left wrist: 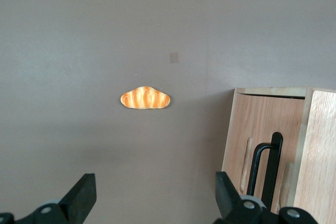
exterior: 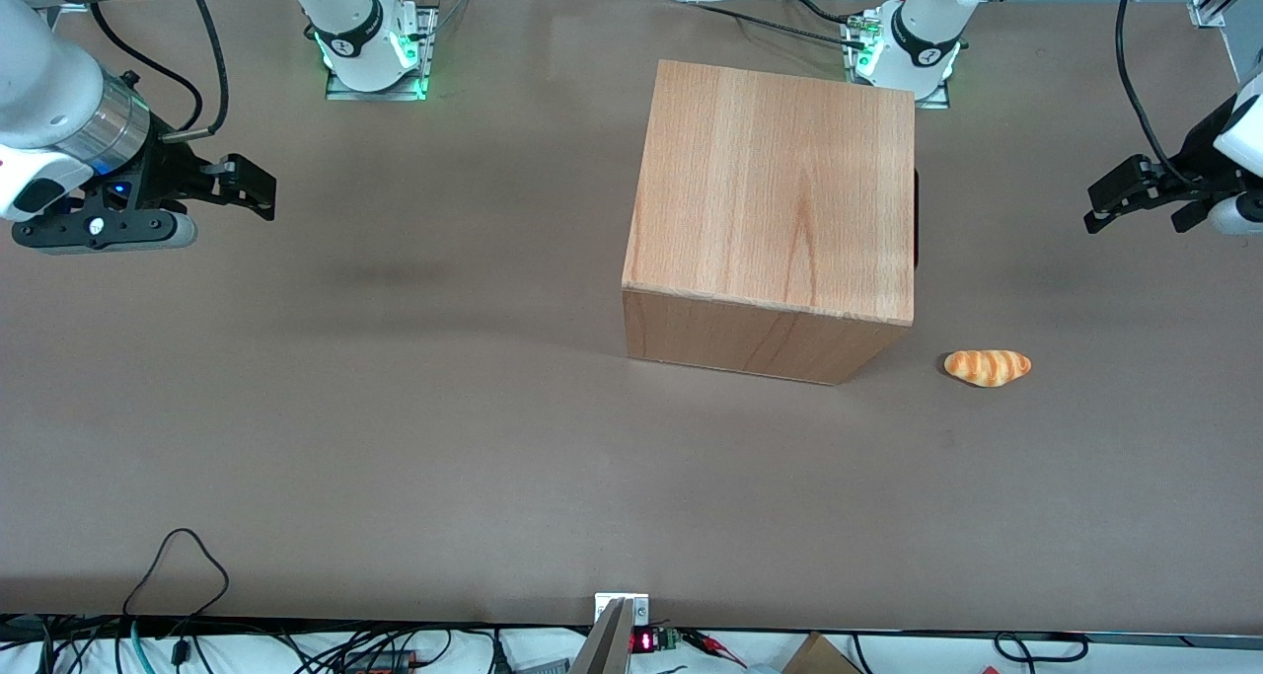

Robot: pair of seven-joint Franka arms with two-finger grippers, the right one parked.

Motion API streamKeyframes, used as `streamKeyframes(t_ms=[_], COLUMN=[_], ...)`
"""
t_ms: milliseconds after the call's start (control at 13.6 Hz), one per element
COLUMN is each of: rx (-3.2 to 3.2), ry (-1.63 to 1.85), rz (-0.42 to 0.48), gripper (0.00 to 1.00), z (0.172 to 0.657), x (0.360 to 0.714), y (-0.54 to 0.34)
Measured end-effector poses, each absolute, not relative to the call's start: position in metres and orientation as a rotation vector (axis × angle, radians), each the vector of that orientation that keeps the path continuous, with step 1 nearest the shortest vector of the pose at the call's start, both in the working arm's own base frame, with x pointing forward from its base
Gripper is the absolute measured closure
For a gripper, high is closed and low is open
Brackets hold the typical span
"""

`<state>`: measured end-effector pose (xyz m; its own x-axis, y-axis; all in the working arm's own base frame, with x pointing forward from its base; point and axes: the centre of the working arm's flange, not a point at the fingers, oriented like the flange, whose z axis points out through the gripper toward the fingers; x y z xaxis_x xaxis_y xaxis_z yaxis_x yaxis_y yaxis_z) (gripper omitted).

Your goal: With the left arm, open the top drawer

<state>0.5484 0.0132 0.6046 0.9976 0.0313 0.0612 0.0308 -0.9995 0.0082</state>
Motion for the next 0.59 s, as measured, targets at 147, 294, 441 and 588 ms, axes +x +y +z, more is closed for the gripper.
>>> streamKeyframes(t_ms=[147, 294, 441, 588], rx=[3.134, 3.134, 3.135, 3.135], ry=[0.047, 0.047, 0.049, 0.052], rz=[0.093, 0.096, 0.088, 0.082], gripper=[0.0, 0.0, 0.0, 0.0], z=[0.6054, 0.6089, 0.6106, 0.6105], x=[0.5476, 0.5468, 0.5457, 0.5452], y=[0.0129, 0.0129, 0.0131, 0.0133])
